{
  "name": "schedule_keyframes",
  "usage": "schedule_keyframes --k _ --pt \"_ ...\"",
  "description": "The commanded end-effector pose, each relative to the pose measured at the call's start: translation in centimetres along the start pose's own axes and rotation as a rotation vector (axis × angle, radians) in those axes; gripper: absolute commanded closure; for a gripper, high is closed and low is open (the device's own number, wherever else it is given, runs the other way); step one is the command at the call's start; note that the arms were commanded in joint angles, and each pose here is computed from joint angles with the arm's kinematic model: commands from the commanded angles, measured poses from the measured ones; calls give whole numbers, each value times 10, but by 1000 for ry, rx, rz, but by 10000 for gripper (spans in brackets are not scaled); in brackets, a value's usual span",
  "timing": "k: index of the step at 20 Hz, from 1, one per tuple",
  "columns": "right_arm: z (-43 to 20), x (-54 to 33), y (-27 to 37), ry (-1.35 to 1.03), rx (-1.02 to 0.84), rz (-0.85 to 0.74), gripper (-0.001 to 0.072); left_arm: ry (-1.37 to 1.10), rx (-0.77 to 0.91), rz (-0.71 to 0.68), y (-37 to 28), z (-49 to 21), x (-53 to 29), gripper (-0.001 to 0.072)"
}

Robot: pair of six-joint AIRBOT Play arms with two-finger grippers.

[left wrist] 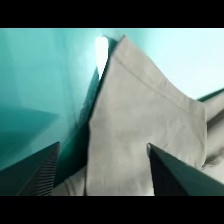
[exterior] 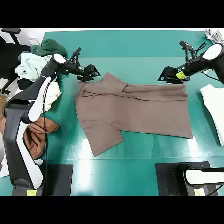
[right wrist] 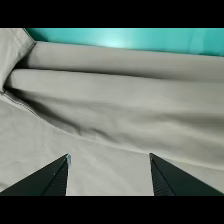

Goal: Fold the shirts.

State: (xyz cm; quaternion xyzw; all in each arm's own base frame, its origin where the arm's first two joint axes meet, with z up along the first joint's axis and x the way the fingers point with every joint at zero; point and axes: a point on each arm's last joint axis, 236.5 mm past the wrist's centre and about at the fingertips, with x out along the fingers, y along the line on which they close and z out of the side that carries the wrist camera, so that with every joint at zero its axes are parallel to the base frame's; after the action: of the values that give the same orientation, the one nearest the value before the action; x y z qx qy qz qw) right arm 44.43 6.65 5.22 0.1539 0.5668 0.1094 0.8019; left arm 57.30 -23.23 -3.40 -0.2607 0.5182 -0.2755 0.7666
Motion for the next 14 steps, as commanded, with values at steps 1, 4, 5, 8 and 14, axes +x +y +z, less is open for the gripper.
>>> schedule_keyframes --k 1,4,5,8,14 --pt "-1 -6 -1 -19 1 -3 140 59 41 -26 -4 -15 9 74" --pt "-2 -4 5 -18 -12 2 140 138 144 -19 -15 -41 24 263" --pt "-3 -3 7 -14 -16 3 140 133 168 -15 -20 -42 29 293" --pt "-8 -2 11 8 -25 6 141 8 176 -34 -38 -14 33 601" --pt "-19 -2 11 52 -25 7 141 -71 313 -60 -102 15 -29 683"
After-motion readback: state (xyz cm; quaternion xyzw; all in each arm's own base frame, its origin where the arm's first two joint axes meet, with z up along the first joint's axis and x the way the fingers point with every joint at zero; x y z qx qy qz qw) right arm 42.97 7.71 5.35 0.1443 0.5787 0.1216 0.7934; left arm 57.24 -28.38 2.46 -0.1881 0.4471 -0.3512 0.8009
